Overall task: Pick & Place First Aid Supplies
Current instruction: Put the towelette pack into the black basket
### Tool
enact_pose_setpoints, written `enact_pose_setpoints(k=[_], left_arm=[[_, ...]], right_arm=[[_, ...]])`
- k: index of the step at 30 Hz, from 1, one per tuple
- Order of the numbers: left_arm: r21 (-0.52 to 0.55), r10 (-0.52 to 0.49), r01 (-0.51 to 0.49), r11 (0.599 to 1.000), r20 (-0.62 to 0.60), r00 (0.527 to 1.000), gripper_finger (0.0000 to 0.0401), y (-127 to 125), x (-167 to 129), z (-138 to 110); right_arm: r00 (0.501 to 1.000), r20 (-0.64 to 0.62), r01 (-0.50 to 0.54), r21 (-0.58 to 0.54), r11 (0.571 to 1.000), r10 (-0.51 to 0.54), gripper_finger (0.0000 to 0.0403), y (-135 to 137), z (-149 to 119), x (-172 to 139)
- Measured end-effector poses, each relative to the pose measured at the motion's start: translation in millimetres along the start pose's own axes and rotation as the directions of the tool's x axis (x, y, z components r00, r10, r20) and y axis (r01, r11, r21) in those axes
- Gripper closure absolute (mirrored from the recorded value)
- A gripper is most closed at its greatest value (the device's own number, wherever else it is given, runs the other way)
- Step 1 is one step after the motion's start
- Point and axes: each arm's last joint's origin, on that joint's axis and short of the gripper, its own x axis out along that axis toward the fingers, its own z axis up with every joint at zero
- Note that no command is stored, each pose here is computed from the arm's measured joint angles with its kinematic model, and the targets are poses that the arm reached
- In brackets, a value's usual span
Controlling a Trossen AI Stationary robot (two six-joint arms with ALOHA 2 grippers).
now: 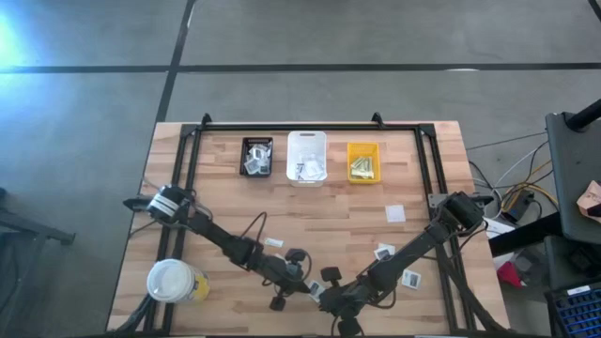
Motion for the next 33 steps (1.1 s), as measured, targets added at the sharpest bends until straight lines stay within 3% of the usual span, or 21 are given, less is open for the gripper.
enact_pose_setpoints(k=[10, 15, 23, 33], left_arm=[[-0.017, 0.022, -0.023, 1.0, -0.028, 0.999, 0.0401, 4, 13, -12], [-0.038, 0.1, -0.101, 0.994, -0.042, 0.994, 0.0401, 7, 11, -13], [-0.098, 0.136, -0.145, 0.985, -0.095, 0.986, 0.0401, 16, 10, -16], [-0.113, 0.143, -0.157, 0.981, -0.123, 0.982, 0.0401, 17, 9, -18]], right_arm=[[1.0, -0.009, 0.004, 0.002, 1.0, -0.004, 0.0376, -1, -3, 1], [1.0, -0.024, 0.01, -0.009, 1.0, -0.01, 0.0376, -3, -8, 1], [0.999, -0.035, 0.014, -0.025, 1.0, -0.015, 0.0376, -5, -12, 2], [0.999, -0.022, 0.043, -0.136, 0.99, -0.047, 0.0376, -6, -12, 2]])
